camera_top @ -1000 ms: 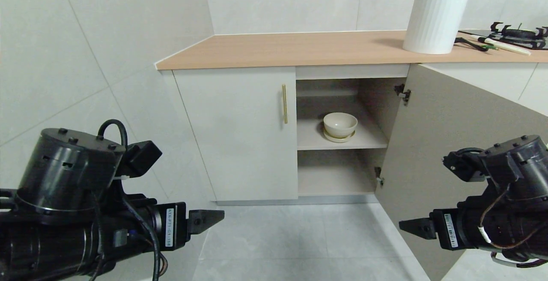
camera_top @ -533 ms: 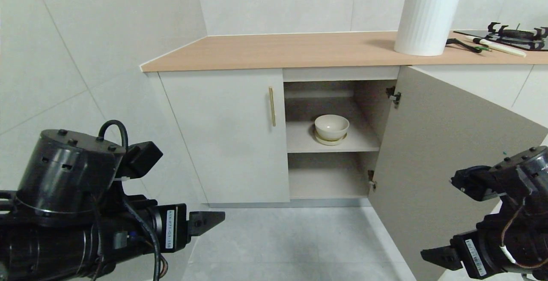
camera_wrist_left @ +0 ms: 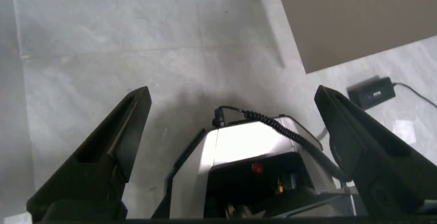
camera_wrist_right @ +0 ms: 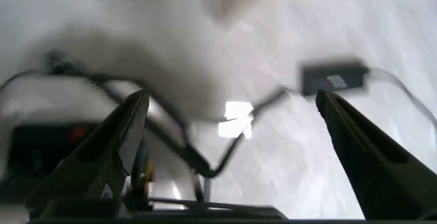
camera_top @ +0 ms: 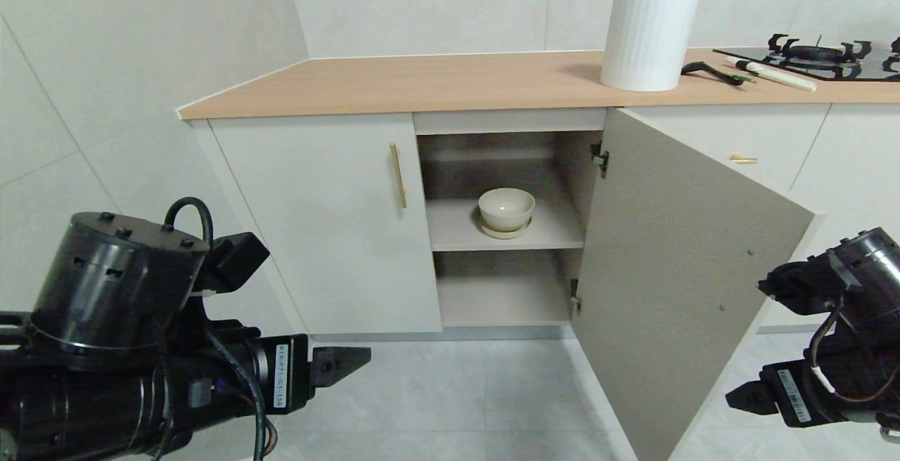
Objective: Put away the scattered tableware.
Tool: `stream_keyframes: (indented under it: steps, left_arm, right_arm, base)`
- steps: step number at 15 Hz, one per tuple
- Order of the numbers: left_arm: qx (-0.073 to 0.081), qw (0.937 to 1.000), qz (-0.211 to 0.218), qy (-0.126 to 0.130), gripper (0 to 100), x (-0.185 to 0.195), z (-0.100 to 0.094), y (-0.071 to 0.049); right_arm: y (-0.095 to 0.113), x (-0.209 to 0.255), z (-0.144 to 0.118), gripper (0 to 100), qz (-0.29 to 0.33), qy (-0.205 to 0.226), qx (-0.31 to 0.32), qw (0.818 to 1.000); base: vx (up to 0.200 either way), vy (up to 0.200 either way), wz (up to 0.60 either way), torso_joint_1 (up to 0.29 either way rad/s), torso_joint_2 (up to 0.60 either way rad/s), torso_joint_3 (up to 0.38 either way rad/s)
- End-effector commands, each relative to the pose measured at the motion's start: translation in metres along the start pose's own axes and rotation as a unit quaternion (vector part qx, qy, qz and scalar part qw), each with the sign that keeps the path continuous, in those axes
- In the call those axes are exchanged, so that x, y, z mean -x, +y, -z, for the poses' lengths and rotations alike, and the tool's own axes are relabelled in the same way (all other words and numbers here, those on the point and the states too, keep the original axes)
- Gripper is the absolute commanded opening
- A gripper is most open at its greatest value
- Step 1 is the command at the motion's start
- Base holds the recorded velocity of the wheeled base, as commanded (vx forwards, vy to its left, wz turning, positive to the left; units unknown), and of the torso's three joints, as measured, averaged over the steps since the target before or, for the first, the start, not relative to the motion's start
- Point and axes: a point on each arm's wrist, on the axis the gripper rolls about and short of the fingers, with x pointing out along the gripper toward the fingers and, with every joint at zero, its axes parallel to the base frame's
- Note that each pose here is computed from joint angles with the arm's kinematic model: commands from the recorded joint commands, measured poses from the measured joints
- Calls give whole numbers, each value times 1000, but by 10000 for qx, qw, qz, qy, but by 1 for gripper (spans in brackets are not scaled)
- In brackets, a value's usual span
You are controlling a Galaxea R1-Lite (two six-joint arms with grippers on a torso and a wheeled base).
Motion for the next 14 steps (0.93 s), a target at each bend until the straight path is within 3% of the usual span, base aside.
stream_keyframes:
  steps: [1,3,8,14]
  left_arm:
    - [-5,10000,-17,13,100,-1,0,0]
    - [-9,10000,-31,40,100,-2,1,1]
    - [-72,10000,-38,53,100,-2,2,1]
    - [-70,9999,-51,65,100,-3,2,1]
  right_arm:
    - [-14,-7,-10,100,316,20,-284,9991]
    - [-41,-13,-23,100,1047,-41,-741,9917]
    - [-81,-5,-43,100,1497,-360,-1540,9760]
    - [-90,-25,-68,100,1506,-1055,-2101,9602]
  base:
    - [0,0,0,0,0,0]
    - [0,0,0,0,0,0]
    - [0,0,0,0,0,0]
    - [0,0,0,0,0,0]
